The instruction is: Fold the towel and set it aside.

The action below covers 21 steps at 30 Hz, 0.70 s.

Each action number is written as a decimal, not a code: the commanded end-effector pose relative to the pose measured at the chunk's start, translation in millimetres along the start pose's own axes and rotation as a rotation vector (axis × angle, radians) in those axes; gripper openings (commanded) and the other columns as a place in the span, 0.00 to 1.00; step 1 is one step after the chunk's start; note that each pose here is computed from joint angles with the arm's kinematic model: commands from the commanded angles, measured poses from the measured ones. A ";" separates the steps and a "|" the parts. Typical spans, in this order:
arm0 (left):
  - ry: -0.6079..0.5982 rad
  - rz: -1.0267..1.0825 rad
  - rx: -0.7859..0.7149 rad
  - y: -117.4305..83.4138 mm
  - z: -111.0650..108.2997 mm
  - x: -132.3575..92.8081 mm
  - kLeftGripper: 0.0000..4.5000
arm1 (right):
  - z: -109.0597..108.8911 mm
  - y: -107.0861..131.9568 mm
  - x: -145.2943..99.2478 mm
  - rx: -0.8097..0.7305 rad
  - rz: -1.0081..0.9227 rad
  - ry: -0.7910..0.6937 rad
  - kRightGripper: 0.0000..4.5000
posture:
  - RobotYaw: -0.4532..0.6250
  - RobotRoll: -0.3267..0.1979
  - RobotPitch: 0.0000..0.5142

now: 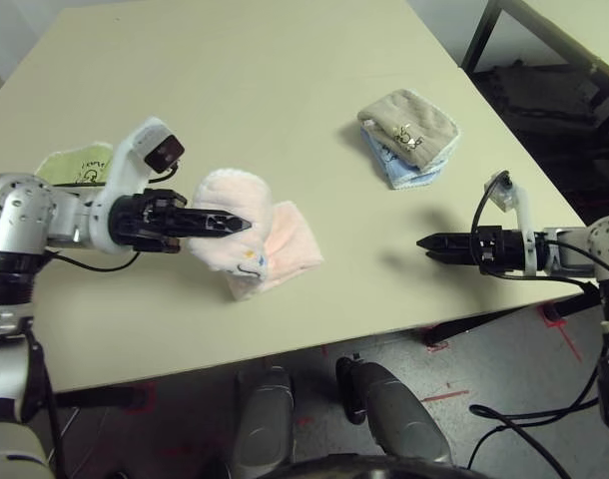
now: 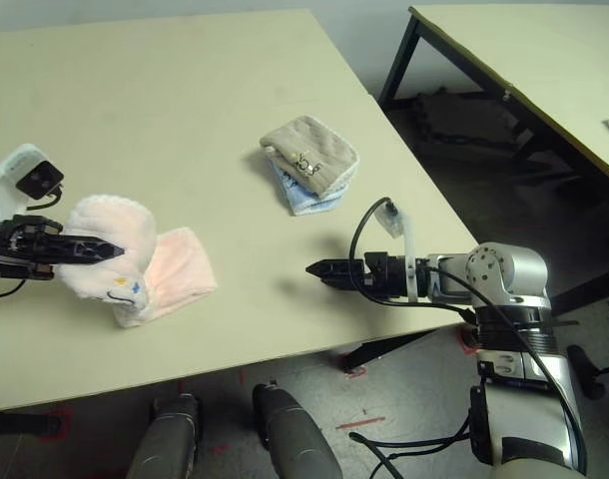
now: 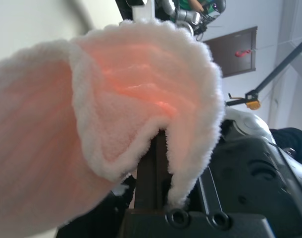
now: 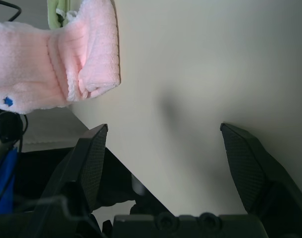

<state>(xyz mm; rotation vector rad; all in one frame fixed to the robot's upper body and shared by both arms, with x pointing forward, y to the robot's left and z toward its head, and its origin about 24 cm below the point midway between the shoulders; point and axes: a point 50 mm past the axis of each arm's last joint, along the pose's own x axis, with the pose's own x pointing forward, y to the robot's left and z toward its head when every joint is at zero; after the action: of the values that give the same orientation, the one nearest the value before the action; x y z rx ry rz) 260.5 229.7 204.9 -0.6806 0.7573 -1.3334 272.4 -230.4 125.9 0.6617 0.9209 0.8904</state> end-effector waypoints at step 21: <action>-0.100 0.383 0.023 34.5 4.5 19.7 0.68 | -11.3 -2.0 1.7 0.018 -0.020 0.013 1.00 | 0.29 0.62 0.41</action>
<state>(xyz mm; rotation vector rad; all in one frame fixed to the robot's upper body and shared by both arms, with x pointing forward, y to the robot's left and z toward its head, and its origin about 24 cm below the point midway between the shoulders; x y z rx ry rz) 284.8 212.0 176.0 -0.5681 0.7626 -0.9836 267.7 -227.2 124.3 0.6553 0.9178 0.8879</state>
